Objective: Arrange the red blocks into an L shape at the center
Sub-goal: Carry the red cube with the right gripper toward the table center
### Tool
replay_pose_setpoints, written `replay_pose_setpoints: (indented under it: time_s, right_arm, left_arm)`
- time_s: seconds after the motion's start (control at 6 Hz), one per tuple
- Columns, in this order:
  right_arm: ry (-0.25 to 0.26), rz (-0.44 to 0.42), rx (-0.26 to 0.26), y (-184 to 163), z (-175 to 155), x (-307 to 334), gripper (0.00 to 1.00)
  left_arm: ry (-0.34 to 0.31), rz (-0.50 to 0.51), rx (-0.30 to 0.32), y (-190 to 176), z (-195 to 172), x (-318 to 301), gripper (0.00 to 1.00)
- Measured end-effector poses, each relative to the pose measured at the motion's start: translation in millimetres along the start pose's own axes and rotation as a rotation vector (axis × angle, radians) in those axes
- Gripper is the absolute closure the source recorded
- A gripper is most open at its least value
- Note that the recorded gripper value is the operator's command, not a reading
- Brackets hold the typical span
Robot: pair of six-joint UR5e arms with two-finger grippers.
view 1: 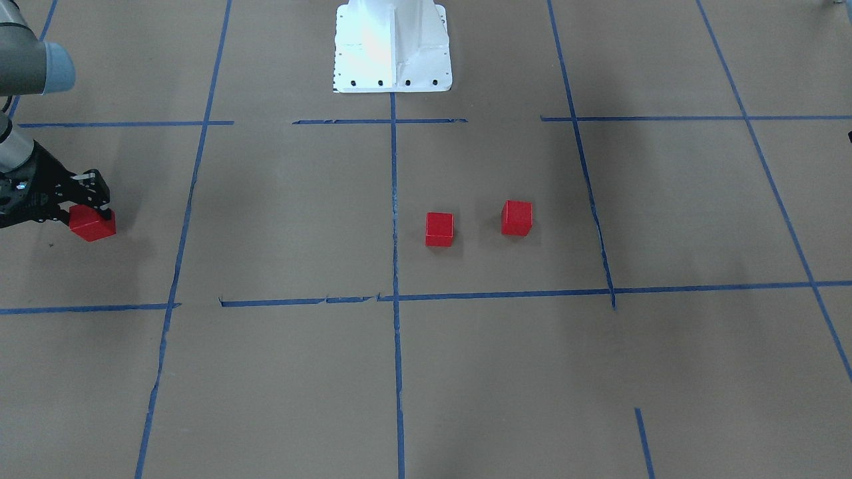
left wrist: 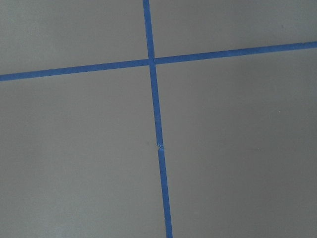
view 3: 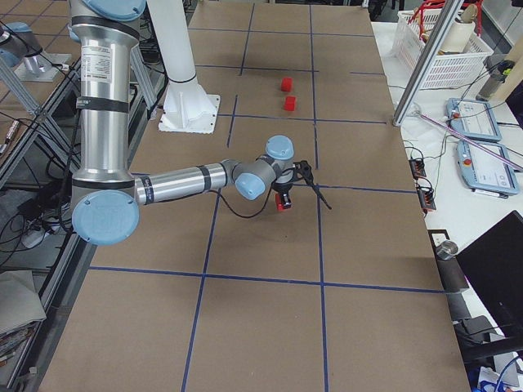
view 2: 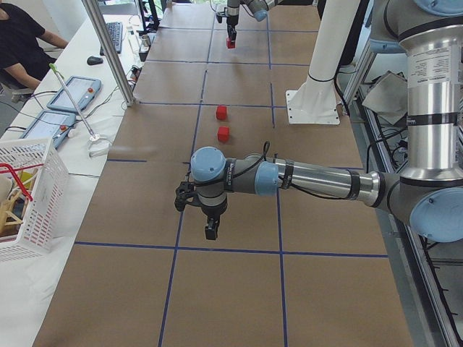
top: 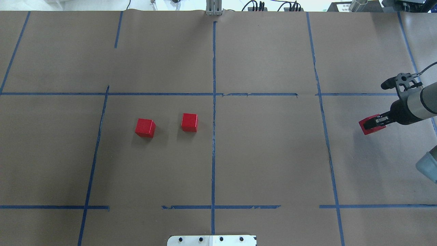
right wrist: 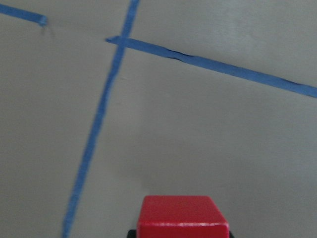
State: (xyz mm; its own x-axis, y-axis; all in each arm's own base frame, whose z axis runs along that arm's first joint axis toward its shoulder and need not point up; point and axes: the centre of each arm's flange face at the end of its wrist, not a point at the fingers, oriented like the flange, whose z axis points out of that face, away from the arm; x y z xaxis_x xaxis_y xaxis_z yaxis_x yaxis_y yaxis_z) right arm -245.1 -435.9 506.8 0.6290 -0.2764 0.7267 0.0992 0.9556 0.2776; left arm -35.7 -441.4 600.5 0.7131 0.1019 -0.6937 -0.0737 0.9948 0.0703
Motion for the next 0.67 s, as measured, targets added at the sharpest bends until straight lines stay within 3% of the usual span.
replay_pose_setpoints:
  time_s: [0.33, 0.5, 0.67]
  right_arm:
    - [-0.109, 0.123, -0.008, -8.7, 9.4, -141.5, 1.0]
    - [-0.116, 0.187, -0.034, -21.2, 17.5, -225.0, 1.0]
    - [-0.08, 0.234, -0.057, -34.5, 16.6, -308.7, 1.0]
  left_arm:
    - [0.0, 0.005, 0.0, 0.7, -0.1, 0.8, 0.0]
    - [0.0, 0.009, 0.003, 0.5, -1.5, 2.2, 0.0]
    - [0.0, 0.013, 0.006, 0.4, -2.9, 3.5, 0.0]
